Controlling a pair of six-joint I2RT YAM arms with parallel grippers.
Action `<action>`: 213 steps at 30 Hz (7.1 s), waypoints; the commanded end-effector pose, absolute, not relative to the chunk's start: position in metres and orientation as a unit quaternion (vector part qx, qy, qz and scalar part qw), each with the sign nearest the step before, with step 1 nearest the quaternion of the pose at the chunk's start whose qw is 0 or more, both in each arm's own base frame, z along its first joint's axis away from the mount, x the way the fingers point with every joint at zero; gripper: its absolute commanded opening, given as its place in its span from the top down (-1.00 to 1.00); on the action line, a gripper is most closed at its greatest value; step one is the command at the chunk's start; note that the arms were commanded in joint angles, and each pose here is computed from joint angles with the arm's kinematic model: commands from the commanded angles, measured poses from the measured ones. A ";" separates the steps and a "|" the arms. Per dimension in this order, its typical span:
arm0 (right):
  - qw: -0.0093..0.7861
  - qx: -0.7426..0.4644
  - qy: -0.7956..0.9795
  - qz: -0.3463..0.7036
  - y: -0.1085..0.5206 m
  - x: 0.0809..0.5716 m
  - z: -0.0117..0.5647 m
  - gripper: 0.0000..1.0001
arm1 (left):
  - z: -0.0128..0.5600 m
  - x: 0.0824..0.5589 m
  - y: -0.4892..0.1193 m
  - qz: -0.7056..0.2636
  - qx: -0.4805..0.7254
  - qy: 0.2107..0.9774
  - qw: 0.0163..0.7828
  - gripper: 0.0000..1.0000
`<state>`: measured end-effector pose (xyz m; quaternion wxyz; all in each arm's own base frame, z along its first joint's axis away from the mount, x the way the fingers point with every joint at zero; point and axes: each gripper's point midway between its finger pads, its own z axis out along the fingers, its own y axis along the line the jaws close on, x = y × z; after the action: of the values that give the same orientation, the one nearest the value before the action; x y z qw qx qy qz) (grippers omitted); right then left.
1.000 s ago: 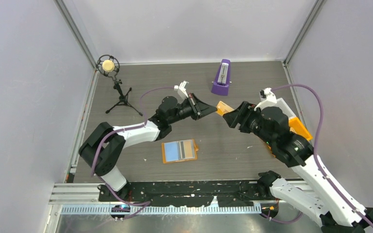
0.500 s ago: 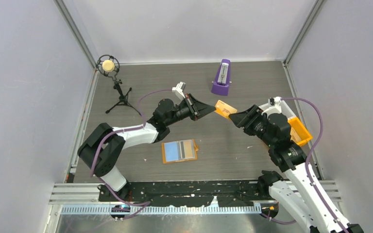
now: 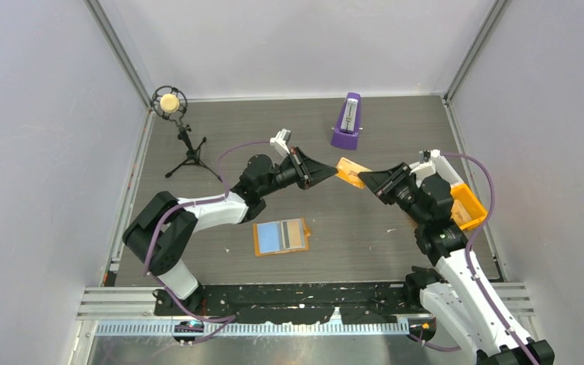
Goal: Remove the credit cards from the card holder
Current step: Place the credit card in the storage box, then remove the credit card from the card holder.
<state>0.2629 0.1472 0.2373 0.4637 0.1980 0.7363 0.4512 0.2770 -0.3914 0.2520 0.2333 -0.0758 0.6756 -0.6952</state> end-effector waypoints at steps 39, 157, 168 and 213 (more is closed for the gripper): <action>0.473 0.354 0.805 0.060 -0.114 0.222 0.191 0.89 | 0.188 0.122 -0.315 -0.446 0.199 0.850 0.197 -0.78; 0.505 0.470 0.724 0.010 -0.211 0.240 0.106 0.90 | 0.231 0.163 -0.255 -0.288 0.241 0.860 0.346 -0.77; 0.493 0.498 0.713 -0.012 -0.216 0.230 0.119 0.54 | 0.230 0.163 -0.252 -0.283 0.241 0.861 0.347 -0.78; 0.362 0.061 0.878 0.306 0.184 0.228 0.125 0.04 | 0.100 0.192 -0.205 -0.192 0.052 0.963 0.184 -0.39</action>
<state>0.2159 0.1497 0.1117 0.3337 0.0645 0.9014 0.2683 0.1851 -0.2033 0.1077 0.1946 0.0647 0.9574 -0.2031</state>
